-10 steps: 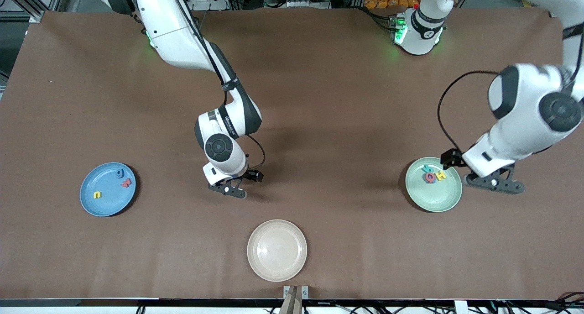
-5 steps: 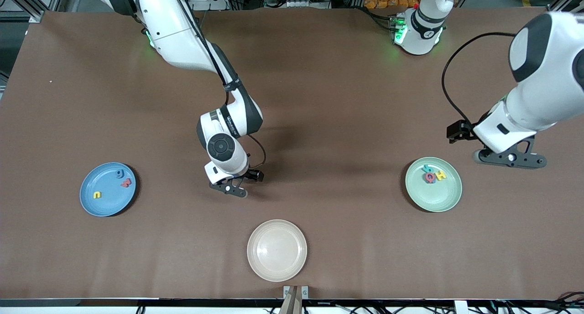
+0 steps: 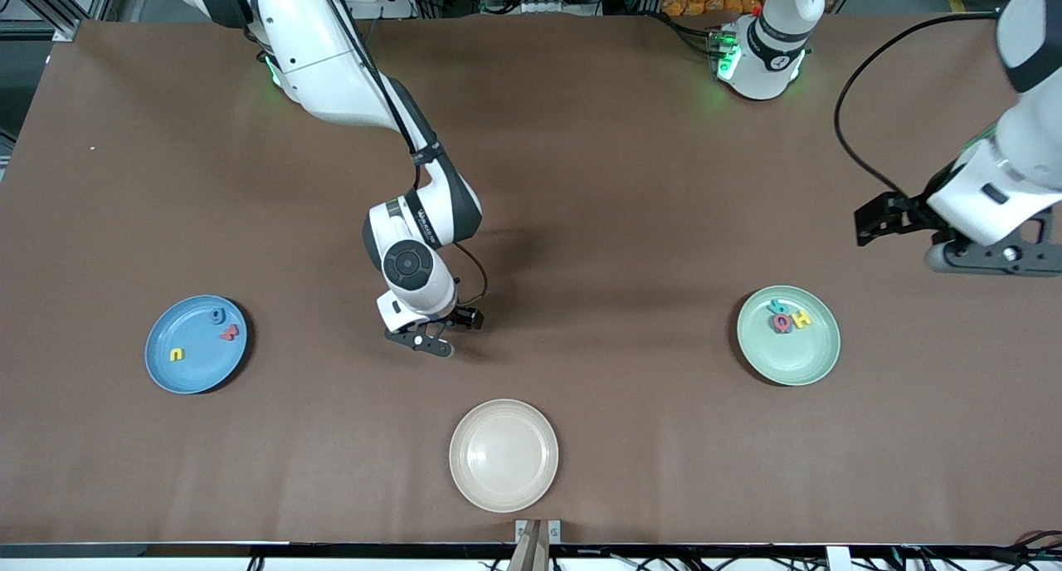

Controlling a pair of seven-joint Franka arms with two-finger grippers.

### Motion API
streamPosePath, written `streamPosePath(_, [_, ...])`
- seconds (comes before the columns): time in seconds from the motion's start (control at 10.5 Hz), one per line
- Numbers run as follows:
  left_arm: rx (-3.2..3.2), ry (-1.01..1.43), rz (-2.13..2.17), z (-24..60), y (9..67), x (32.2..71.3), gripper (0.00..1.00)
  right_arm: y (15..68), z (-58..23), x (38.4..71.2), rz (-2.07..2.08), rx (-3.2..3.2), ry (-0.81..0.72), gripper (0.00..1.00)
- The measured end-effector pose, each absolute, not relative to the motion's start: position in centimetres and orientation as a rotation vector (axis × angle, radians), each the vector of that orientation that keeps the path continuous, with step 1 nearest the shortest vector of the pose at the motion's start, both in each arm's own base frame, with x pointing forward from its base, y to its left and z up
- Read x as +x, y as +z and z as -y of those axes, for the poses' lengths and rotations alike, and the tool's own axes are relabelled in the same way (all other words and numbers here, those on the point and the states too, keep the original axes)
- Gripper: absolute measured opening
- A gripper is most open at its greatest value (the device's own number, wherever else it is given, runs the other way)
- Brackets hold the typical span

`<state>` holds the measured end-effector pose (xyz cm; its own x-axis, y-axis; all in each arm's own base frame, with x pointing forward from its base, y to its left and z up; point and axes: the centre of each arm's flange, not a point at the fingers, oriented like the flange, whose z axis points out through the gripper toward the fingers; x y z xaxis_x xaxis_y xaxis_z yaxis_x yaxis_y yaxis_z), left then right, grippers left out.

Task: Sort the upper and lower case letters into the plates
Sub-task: 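Place the blue E in the blue plate while the left gripper withdraws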

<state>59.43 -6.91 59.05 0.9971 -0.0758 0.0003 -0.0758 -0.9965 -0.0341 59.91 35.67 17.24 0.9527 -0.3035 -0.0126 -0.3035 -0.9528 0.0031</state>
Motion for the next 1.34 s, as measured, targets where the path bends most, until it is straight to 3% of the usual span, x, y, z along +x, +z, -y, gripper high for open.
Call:
streamPosePath(0.1, [-3.105,0.002,-0.108,6.5,59.0,59.2,1.00,17.5,-36.1,59.9,0.477,3.113,0.002,0.68])
streamPosePath(0.38, [-3.101,0.019,-0.088,5.7,58.9,58.4,1.00,18.0,-36.0,60.1,0.488,3.116,0.015,0.29])
streamPosePath(0.86, [-3.094,0.027,-0.032,3.7,59.3,56.3,1.00,19.2,-33.1,61.8,0.543,3.090,0.006,0.27])
streamPosePath(1.34, [-3.093,0.038,-0.040,3.9,58.9,56.2,1.00,28.2,-15.8,66.6,0.393,3.102,-0.226,0.27])
